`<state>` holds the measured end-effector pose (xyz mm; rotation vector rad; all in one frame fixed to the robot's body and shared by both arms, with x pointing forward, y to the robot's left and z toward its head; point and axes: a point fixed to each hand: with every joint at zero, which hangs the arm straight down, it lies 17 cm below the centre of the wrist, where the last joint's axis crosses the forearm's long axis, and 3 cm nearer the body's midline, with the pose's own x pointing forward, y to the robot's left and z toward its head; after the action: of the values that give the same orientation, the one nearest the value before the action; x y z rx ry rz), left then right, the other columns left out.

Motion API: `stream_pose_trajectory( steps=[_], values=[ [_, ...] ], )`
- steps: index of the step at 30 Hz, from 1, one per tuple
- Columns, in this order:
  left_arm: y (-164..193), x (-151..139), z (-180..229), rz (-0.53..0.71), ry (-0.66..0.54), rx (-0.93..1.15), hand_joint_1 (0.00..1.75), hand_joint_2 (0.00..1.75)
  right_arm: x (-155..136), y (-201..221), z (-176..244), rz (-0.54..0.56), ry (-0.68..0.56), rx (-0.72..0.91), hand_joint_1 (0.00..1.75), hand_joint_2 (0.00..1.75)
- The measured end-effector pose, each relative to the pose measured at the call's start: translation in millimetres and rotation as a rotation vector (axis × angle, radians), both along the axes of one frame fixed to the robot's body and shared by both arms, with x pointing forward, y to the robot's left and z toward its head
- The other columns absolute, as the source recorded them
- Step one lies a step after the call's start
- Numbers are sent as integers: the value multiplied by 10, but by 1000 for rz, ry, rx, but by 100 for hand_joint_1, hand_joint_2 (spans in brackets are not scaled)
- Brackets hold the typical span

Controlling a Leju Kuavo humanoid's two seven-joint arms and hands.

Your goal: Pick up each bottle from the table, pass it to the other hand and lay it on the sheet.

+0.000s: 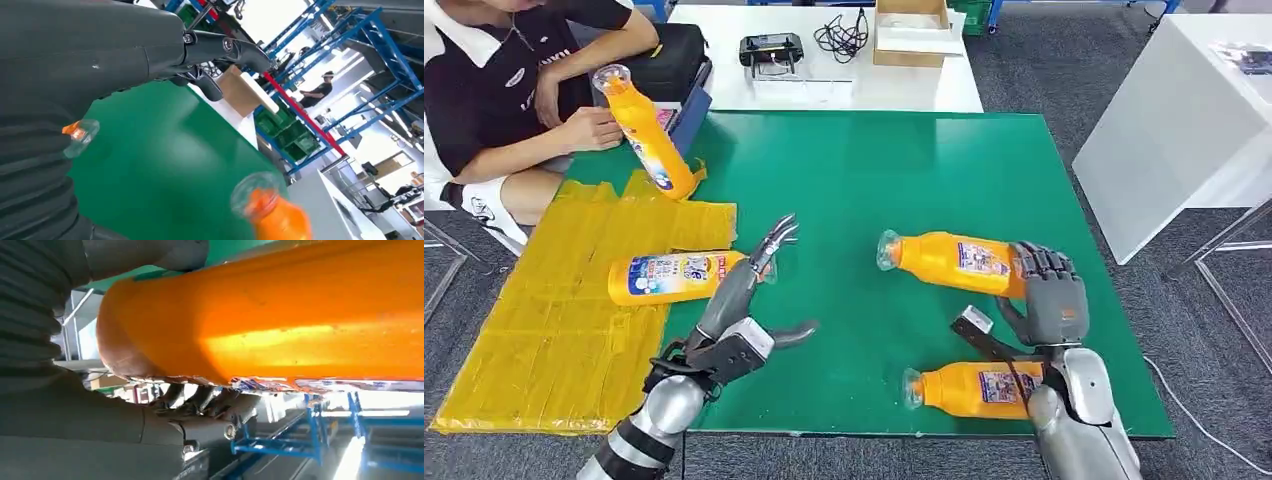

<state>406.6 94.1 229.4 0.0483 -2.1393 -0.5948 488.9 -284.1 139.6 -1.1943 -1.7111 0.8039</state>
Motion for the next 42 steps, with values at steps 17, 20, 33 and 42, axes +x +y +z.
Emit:
stream_pose_trajectory(
  steps=[17,20,33,42],
  values=[
    [-124,-143,-100,-143,116,-135,0,175,-519,719,833,284,-167,646,175,175],
    [-180,-182,-82,-181,129,-163,0,175,-561,1055,860,393,-127,741,175,175],
    [-238,-206,-35,-212,135,-194,0,175,-631,1497,902,502,-85,798,175,175],
    [-272,-135,131,-230,136,-279,0,175,-1045,3234,210,815,266,713,175,175]
  ],
)
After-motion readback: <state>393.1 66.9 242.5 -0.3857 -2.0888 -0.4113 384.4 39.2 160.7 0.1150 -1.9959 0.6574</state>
